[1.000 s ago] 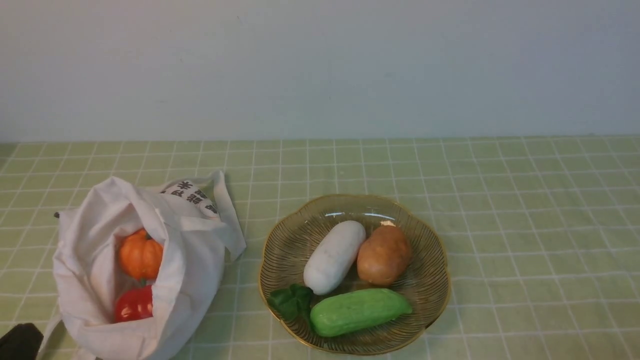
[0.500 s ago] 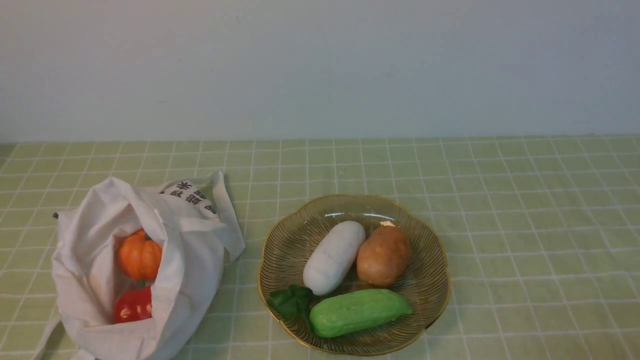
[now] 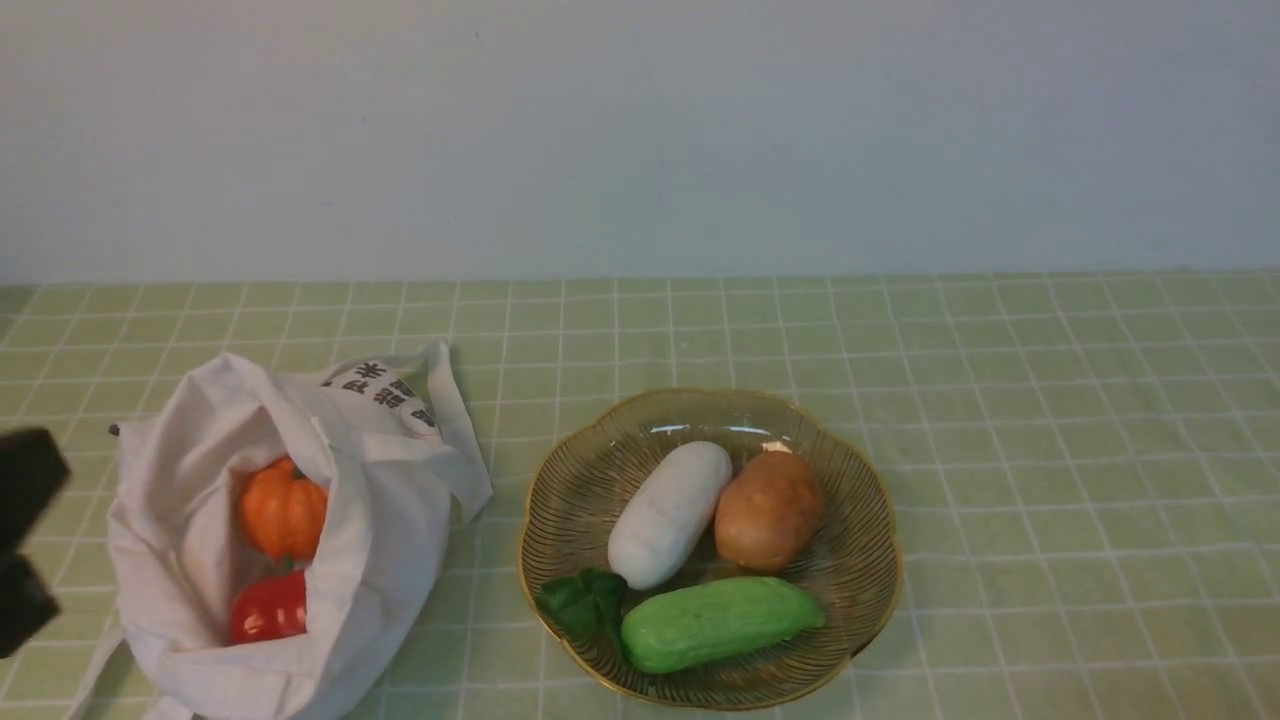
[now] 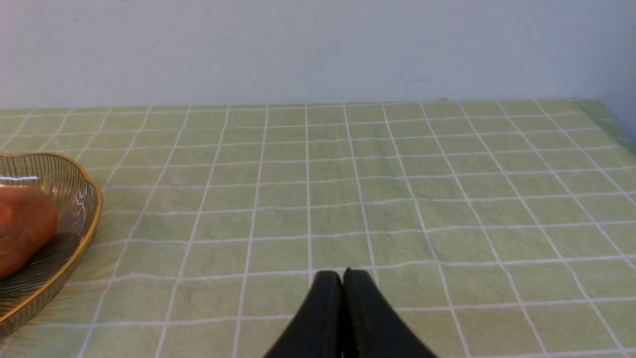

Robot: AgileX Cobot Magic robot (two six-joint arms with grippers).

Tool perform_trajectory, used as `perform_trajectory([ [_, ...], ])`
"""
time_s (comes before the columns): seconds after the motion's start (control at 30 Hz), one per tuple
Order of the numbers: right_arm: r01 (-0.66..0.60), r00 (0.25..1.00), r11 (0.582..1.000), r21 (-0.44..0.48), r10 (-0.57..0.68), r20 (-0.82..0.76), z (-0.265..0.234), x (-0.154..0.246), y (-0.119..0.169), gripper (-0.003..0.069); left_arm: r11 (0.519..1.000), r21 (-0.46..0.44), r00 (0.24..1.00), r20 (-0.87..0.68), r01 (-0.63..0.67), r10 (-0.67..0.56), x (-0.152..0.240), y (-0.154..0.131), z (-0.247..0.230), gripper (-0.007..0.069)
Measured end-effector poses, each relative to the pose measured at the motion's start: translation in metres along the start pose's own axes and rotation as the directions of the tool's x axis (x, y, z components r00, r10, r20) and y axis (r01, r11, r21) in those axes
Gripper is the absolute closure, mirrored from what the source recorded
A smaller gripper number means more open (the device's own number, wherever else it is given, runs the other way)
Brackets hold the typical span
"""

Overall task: Take vegetables from bag on green coffee tablecloth place on plate.
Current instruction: 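Reach into the bag and grasp the red bell pepper with the left gripper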

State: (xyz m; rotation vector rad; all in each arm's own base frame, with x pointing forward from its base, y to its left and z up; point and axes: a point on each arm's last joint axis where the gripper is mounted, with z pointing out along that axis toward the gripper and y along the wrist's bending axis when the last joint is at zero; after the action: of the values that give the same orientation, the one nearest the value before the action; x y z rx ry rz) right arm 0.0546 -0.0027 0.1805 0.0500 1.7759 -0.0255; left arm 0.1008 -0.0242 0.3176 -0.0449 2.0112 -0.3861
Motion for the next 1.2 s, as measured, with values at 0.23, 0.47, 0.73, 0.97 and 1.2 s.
perform_trajectory([
  [0.23, 0.0, 1.0, 1.0, 0.0, 0.0, 0.0, 0.0, 0.0, 0.0, 0.0675, 0.998, -0.061, 0.866, -0.498, 0.012, -0.041, -0.004, 0.008, 0.066, 0.063],
  [0.47, 0.0, 1.0, 1.0, 0.0, 0.0, 0.0, 0.0, 0.0, 0.0, 0.0675, 0.992, -0.114, 0.775, -0.632, -0.058, -0.027, -0.011, 0.023, 0.116, 0.063],
  [0.73, 0.0, 1.0, 1.0, 0.0, 0.0, 0.0, 0.0, 0.0, 0.0, 0.0675, 0.98, -0.144, 0.704, -0.71, -0.141, -0.003, -0.004, 0.04, 0.159, 0.0539],
  [0.97, 0.0, 1.0, 1.0, 0.0, 0.0, 0.0, 0.0, 0.0, 0.0, 0.0675, 0.977, -0.158, 0.695, -0.719, -0.144, -0.014, 0.009, 0.05, 0.189, 0.0306],
  [1.2, 0.0, 1.0, 1.0, 0.0, 0.0, 0.0, 0.0, 0.0, 0.0, 0.0675, 0.975, -0.167, 0.69, -0.723, -0.143, -0.022, 0.019, 0.057, 0.209, 0.0179],
])
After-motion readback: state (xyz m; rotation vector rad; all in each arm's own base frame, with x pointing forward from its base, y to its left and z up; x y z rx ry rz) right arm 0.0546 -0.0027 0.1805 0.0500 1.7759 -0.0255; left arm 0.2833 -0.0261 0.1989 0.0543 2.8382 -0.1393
